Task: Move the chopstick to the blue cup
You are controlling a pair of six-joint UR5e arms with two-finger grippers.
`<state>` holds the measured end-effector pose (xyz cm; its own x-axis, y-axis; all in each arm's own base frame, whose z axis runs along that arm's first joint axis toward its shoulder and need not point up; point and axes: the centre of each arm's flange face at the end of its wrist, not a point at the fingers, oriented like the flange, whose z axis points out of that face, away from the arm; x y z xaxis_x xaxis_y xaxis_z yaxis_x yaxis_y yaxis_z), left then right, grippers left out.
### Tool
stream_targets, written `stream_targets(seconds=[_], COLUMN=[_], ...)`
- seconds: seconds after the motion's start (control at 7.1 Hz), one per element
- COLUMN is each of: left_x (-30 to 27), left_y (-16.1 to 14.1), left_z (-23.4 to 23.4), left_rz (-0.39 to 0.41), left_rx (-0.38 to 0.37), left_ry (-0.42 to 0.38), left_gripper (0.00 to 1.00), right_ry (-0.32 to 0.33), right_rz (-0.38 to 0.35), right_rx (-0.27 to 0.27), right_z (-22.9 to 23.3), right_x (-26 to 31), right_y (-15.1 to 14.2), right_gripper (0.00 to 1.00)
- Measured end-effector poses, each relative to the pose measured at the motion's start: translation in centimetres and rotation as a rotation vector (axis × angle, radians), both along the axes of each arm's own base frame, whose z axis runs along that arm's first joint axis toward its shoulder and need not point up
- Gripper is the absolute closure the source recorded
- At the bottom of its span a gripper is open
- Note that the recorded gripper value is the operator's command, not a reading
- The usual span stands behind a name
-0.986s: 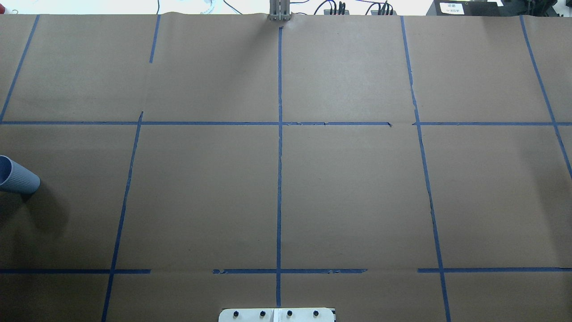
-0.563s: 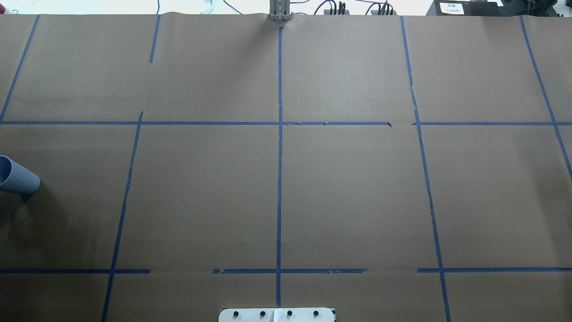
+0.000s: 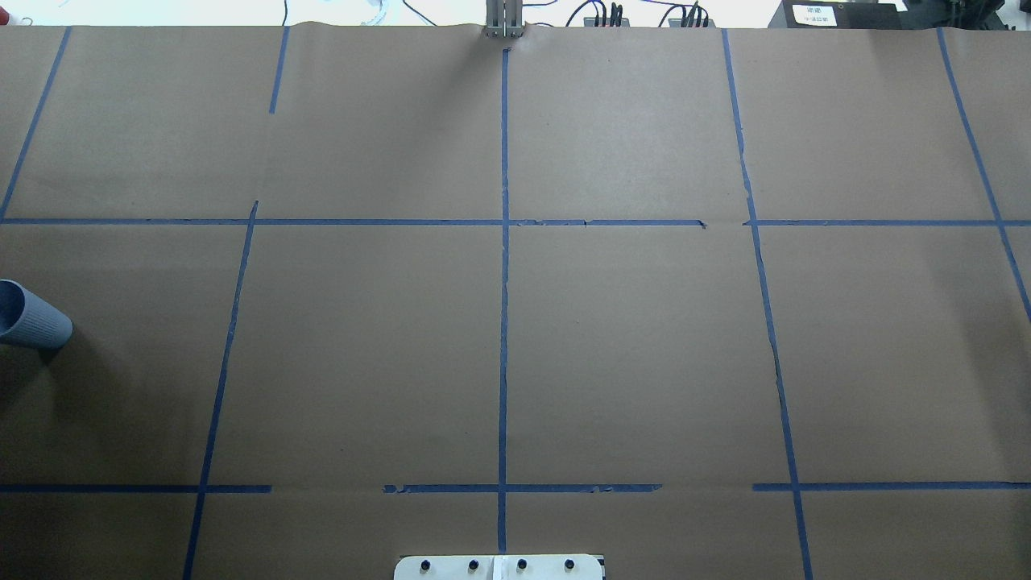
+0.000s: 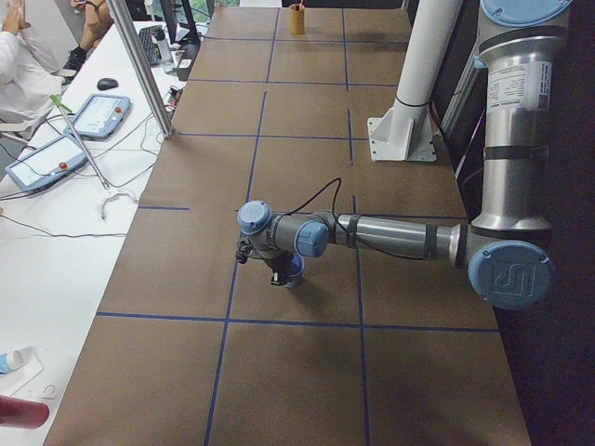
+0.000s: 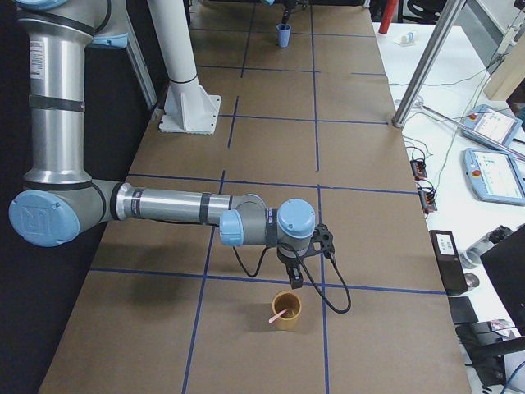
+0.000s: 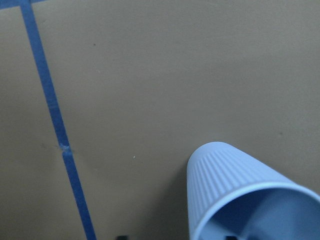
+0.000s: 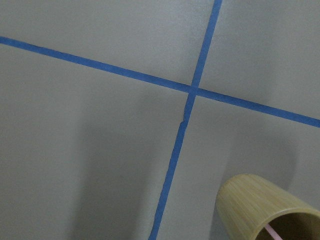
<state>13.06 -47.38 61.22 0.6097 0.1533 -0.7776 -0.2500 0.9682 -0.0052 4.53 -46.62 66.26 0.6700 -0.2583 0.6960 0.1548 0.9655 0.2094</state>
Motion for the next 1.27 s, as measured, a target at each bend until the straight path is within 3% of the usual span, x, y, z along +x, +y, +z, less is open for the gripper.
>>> stream_targets(seconds=[0.14, 0.42, 0.7, 0.99, 1.27], left_x=[1.4, 8.5, 22.4, 33.0, 39.1], left_y=[-1.6, -4.2, -1.9, 0.8, 0.6], left_z=[-3.5, -15.9, -29.7, -39.1, -44.0], left_rz=[-0.045, -0.142, -0.22, -0.31, -0.363], left_rx=[-0.049, -0.212, -0.347, -0.375, -0.36], left_ry=[0.064, 0.144, 0.098, 0.071, 0.061], left_gripper=[1.0, 1.0, 1.0, 1.0, 1.0], right_ry=[0.0, -0.001, -0.004, -0.019, -0.039], right_rz=[-0.001, -0.002, -0.001, 0.0, -0.001], right_rx=[0.002, 0.006, 0.004, 0.004, 0.005], right_z=[0.0, -0.2, -0.2, -0.5, -0.7], right_x=[0.0, 0.0, 0.0, -0.1, -0.3], right_y=[0.0, 0.0, 0.1, 0.0, -0.1], right_gripper=[0.0, 0.0, 0.0, 0.0, 0.0])
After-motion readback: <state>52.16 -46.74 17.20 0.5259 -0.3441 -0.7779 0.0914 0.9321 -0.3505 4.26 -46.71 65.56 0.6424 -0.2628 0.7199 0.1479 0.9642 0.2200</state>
